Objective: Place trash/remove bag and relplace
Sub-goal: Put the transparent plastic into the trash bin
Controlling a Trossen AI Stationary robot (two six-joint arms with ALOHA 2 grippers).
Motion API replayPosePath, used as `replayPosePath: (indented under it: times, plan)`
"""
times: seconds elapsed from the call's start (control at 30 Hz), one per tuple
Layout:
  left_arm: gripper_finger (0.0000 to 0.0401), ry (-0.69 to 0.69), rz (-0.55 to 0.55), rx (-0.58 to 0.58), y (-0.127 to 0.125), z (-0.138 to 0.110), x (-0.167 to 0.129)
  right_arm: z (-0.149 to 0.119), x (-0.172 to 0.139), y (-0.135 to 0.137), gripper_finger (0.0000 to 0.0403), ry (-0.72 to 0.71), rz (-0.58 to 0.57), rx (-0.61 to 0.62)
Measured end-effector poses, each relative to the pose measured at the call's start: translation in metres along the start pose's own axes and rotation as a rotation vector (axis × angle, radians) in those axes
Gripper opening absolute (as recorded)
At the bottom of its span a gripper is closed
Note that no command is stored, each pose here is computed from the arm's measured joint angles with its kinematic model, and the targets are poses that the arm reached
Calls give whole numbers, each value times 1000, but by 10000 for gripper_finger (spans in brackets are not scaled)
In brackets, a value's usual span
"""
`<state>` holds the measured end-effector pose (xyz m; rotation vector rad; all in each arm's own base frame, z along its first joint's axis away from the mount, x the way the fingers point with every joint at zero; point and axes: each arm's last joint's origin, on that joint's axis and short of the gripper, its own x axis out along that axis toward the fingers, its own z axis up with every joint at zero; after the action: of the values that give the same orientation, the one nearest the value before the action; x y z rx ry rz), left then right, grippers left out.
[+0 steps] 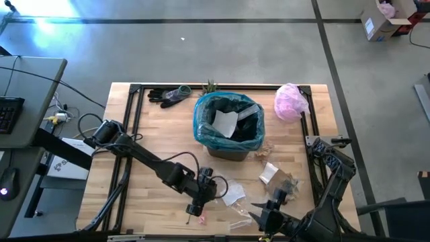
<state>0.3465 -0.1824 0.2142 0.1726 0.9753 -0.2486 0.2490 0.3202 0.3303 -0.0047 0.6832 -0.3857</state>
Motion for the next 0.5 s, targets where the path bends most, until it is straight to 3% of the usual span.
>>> replayPosePath:
  times: [0.27, 0.5]
  plan:
    - [215, 18, 3, -20, 9, -1, 13, -8, -10, 4, 117, 1, 26, -22]
    - [216, 159, 1, -37, 20, -17, 49, -12, -16, 6, 117, -34, 27, -35]
